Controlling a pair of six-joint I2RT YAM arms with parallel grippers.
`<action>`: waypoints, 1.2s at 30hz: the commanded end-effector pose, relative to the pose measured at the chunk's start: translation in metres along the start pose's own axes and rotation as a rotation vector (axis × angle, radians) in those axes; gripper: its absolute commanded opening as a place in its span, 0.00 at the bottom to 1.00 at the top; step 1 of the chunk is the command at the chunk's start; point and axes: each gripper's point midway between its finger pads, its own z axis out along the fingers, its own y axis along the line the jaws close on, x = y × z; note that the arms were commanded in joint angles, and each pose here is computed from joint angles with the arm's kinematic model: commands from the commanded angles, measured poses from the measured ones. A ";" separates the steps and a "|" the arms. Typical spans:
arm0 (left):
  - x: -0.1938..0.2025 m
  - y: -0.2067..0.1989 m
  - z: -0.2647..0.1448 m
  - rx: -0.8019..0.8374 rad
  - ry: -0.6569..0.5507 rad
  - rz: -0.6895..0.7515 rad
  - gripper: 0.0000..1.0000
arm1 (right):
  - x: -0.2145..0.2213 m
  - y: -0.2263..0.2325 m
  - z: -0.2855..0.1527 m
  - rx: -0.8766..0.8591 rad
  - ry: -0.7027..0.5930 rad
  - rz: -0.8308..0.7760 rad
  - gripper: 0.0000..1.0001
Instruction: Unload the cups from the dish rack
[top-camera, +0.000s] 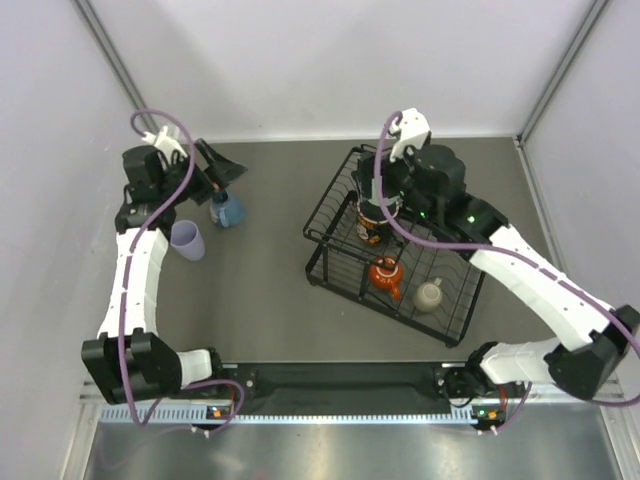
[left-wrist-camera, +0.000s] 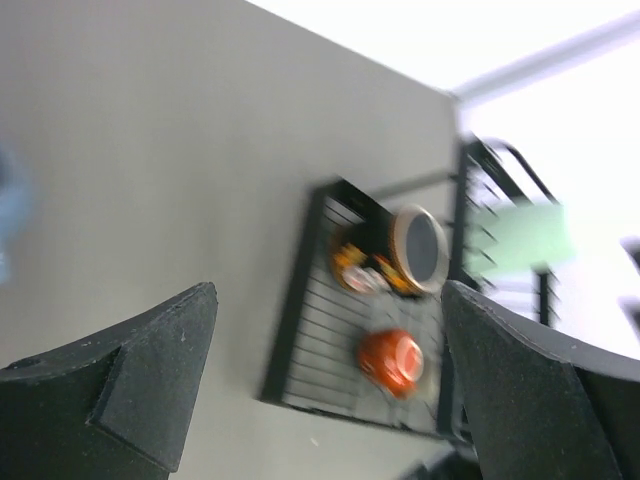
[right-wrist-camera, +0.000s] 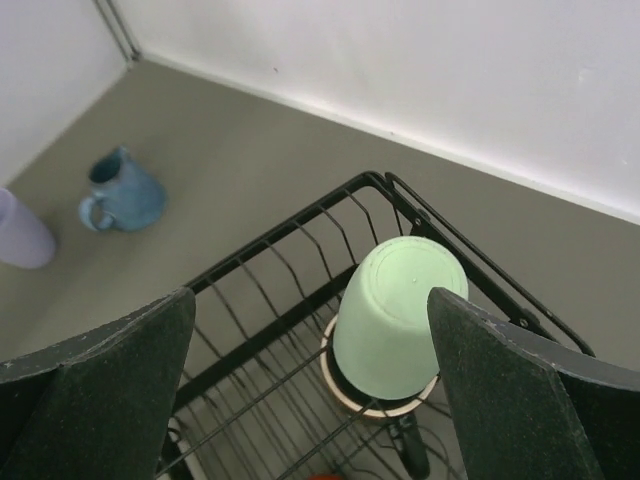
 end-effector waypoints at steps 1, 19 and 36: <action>0.015 -0.048 0.004 0.222 0.049 0.035 0.99 | -0.016 -0.009 0.008 0.009 0.010 -0.057 1.00; 0.045 -0.069 -0.017 0.349 0.023 0.013 0.97 | 0.031 -0.041 0.037 -0.002 0.165 -0.050 1.00; 0.045 -0.079 -0.030 0.370 0.006 0.033 0.96 | 0.059 -0.049 0.055 0.009 0.237 -0.093 0.78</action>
